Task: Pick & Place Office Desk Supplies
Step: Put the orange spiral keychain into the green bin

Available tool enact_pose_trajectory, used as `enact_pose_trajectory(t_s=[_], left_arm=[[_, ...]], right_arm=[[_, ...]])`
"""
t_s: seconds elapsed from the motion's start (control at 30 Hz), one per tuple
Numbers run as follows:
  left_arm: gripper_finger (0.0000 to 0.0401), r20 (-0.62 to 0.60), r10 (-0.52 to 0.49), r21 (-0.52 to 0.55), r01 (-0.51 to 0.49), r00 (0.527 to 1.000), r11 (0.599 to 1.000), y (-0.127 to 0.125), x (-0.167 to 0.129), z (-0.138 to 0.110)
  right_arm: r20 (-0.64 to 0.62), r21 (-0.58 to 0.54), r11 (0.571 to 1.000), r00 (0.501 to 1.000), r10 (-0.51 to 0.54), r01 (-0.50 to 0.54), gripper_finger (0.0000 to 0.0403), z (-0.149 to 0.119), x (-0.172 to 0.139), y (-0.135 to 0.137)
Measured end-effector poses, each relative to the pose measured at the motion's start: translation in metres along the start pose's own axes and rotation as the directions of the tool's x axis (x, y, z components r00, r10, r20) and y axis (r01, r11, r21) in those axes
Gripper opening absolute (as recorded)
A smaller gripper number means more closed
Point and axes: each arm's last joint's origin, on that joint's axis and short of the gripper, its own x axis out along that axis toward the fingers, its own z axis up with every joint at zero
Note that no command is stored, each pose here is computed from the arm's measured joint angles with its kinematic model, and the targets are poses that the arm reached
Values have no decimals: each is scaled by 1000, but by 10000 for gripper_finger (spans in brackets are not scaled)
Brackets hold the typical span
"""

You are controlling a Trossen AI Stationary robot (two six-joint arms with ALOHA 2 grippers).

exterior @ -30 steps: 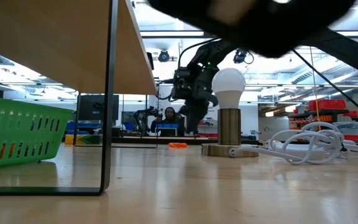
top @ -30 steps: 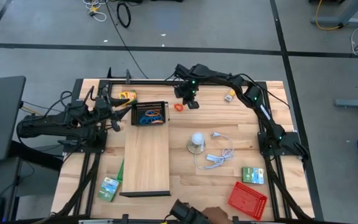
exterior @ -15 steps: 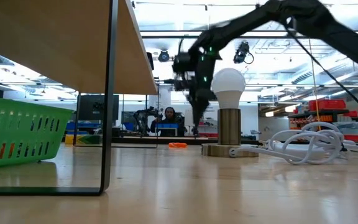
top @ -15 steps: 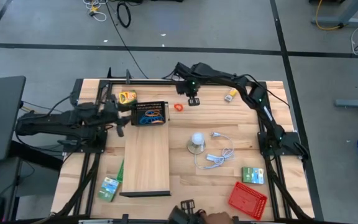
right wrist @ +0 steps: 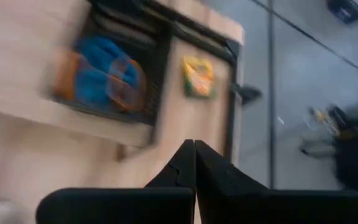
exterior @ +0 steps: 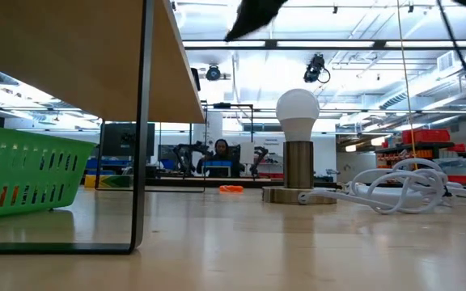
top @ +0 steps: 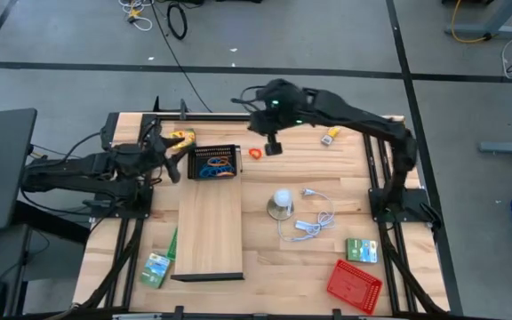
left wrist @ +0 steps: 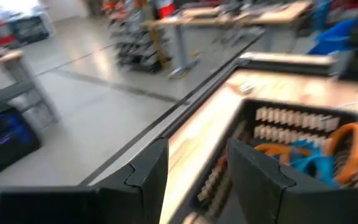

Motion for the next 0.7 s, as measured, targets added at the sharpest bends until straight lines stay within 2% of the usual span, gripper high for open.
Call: enact_pose_trajectory(t_s=[0.1, 0.17, 0.23, 0.3, 0.53, 0.6, 0.7], left_arm=[[169, -82, 61, 15, -60, 995, 998, 4, -3, -6], [169, -136, 58, 18, -56, 989, 998, 4, -4, -11], [169, -189, 47, 11, -45, 981, 999, 5, -6, -16], [170, -203, 35, -2, -36, 979, 999, 5, -6, -17], [172, -200, 22, -22, -27, 980, 999, 4, -6, -17], [171, -210, 23, -27, -30, 977, 999, 5, -6, -18], [169, -211, 15, -36, -23, 977, 999, 4, -6, -18]], right_arm=[[94, 1, 995, 990, 104, -104, 0, 13, -25, 23], [130, -6, 977, 969, 212, -213, 0, 16, -30, 45], [114, -8, 955, 949, 294, -296, 0, 14, -26, 69], [63, -2, 948, 946, 318, -319, 0, 9, -19, 92], [-193, 25, 983, 964, 181, -180, 0, -12, 5, 163], [-233, 29, 991, 963, 133, -130, 0, -14, 7, 178], [-260, 41, 990, 956, 140, -134, 0, -17, 7, 199]])
